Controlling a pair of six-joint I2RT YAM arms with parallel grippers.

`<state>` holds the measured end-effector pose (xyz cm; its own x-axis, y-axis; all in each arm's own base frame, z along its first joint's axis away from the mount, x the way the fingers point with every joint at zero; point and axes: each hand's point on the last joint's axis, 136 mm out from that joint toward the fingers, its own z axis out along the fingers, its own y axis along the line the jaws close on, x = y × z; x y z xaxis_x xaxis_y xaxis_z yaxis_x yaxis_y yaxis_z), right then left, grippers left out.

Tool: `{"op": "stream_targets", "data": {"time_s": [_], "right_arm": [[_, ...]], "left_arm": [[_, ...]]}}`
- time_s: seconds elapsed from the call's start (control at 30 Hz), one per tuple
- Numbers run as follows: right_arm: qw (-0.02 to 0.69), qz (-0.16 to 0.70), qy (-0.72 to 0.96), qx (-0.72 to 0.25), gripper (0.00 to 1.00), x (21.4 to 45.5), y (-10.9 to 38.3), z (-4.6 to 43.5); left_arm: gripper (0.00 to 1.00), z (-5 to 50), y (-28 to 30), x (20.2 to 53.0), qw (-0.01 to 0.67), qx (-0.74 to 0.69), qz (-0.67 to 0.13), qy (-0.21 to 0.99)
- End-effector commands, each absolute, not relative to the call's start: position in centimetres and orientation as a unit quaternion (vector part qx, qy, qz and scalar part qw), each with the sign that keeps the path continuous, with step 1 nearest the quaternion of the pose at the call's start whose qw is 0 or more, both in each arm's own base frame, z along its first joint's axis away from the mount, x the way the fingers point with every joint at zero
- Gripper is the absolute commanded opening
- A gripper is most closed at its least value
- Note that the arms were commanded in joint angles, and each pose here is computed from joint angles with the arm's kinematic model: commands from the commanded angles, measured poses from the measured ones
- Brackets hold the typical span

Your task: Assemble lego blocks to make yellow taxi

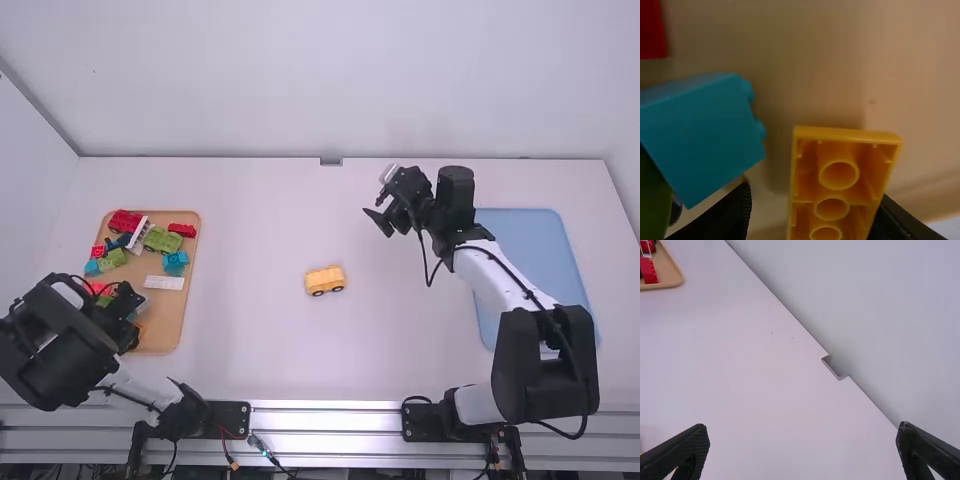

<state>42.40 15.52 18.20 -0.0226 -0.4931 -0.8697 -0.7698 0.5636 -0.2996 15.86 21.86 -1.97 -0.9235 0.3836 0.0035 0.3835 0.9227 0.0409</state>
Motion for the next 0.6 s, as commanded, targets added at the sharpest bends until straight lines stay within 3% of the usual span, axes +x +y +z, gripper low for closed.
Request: {"op": "stream_targets", "data": {"time_s": [0.0, 0.27, 0.57], "right_arm": [[0.553, 0.123, 0.691, -0.449, 0.99, 42.81, 15.56, 20.17], [0.552, 0.123, 0.692, -0.449, 0.99, 42.8, 15.55, 20.14], [0.552, 0.125, 0.693, -0.446, 0.99, 42.8, 15.55, 20.14]], "left_arm": [[0.55, -2.68, 20.76, 15.1, -0.006, 0.199, 0.0, 0.98], [0.29, -2.62, 20.55, 15.61, -0.009, 0.21, 0.003, 0.978], [0.29, -2.61, 20.64, 15.96, -0.005, 0.214, 0.008, 0.977]]}}
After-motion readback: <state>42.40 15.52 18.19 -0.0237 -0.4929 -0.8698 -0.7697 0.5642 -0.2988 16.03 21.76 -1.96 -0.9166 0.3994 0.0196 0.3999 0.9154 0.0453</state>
